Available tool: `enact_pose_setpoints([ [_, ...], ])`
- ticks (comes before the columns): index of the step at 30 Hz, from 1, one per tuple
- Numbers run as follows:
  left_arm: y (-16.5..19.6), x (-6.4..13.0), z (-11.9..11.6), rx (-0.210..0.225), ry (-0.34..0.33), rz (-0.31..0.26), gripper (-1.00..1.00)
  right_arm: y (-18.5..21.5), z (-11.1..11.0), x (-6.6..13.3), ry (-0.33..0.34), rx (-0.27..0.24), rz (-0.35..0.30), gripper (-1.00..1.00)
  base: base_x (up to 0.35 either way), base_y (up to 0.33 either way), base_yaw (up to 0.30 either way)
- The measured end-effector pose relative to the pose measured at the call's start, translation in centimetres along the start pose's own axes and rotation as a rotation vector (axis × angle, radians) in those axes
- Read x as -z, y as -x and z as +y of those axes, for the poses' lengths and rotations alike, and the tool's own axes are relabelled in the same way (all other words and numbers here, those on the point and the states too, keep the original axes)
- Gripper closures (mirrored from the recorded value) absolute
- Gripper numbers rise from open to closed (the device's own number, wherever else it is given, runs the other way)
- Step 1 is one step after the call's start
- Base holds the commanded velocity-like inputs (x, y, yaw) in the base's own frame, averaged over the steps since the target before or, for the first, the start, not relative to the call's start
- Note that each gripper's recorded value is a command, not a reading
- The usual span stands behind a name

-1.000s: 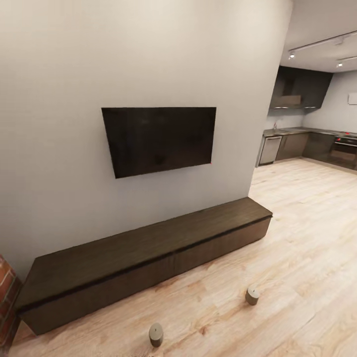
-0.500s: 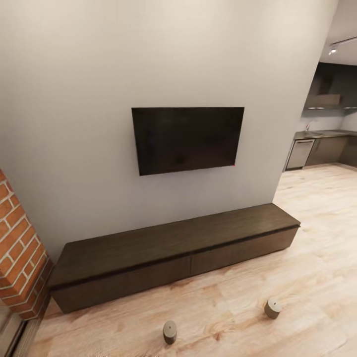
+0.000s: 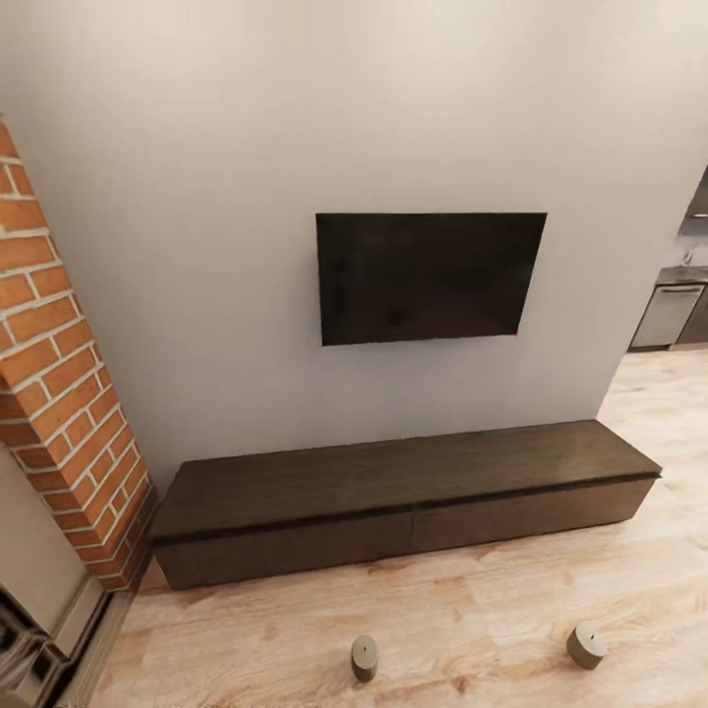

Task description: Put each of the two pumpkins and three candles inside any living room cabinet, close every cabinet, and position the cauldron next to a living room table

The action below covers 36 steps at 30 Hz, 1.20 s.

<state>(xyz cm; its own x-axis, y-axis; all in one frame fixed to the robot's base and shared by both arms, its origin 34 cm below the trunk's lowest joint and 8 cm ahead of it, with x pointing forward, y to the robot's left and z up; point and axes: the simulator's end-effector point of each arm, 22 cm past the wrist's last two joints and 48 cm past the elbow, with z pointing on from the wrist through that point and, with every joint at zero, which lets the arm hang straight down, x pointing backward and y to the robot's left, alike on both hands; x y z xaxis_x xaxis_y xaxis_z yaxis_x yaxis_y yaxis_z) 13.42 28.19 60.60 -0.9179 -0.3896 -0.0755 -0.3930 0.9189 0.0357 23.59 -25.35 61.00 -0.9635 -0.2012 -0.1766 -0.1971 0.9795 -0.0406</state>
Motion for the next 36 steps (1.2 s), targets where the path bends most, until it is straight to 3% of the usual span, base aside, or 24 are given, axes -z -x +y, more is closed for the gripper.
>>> enact_pose_setpoints([
  [12,-0.02,0.00,0.00,0.000,0.000,0.001,-1.00,-0.01,0.00,0.00,0.000,-0.001,0.000,-1.00,0.002,-0.008,0.254],
  [36,0.02,0.00,-0.23,0.000,-0.009,0.002,-1.00,0.01,0.01,0.00,0.002,-0.002,-0.001,-1.00,0.041,-0.048,0.012],
])
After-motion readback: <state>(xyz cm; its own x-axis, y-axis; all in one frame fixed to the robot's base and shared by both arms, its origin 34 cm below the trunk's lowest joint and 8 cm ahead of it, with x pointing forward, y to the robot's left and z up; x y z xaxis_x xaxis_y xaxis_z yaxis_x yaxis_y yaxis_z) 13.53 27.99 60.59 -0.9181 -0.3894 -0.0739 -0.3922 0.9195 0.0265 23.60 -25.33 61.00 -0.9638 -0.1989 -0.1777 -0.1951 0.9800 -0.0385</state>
